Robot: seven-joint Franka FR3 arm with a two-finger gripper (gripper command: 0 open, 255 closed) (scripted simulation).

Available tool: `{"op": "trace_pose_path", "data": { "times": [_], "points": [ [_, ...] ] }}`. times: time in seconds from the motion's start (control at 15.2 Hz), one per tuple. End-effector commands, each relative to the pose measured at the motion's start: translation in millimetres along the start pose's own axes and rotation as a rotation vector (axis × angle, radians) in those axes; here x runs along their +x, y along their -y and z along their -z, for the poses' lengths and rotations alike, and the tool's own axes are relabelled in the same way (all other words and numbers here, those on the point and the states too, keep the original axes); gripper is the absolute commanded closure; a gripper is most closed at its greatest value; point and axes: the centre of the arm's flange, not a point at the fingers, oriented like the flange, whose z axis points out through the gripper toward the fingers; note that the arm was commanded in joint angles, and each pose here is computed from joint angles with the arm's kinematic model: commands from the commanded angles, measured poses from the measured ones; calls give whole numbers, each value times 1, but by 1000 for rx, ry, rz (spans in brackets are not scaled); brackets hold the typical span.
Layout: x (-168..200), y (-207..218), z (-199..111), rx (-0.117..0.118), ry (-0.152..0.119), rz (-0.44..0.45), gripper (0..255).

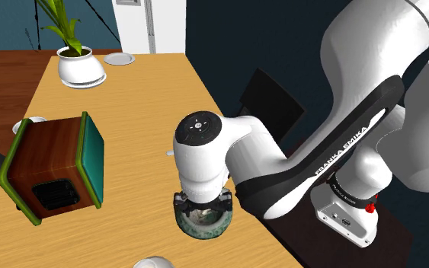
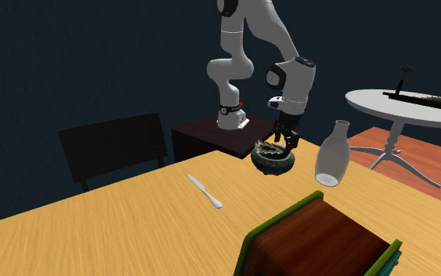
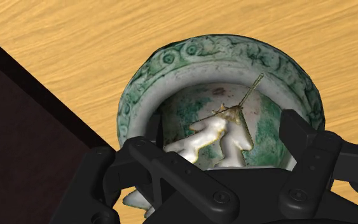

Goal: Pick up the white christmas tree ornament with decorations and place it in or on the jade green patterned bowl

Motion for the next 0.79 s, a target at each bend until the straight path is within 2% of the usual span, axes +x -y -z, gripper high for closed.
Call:
{"op": "trace_pose_path", "data": {
  "times": [0.0, 0.13, 0.4, 0.73],
  "points": [
    [0, 0, 0, 0, 0, 0, 0],
    [0, 0, 0, 0, 0, 0, 0],
    [0, 0, 50, 0, 0, 0, 0],
    [0, 0, 50, 0, 0, 0, 0]
  ]
}}
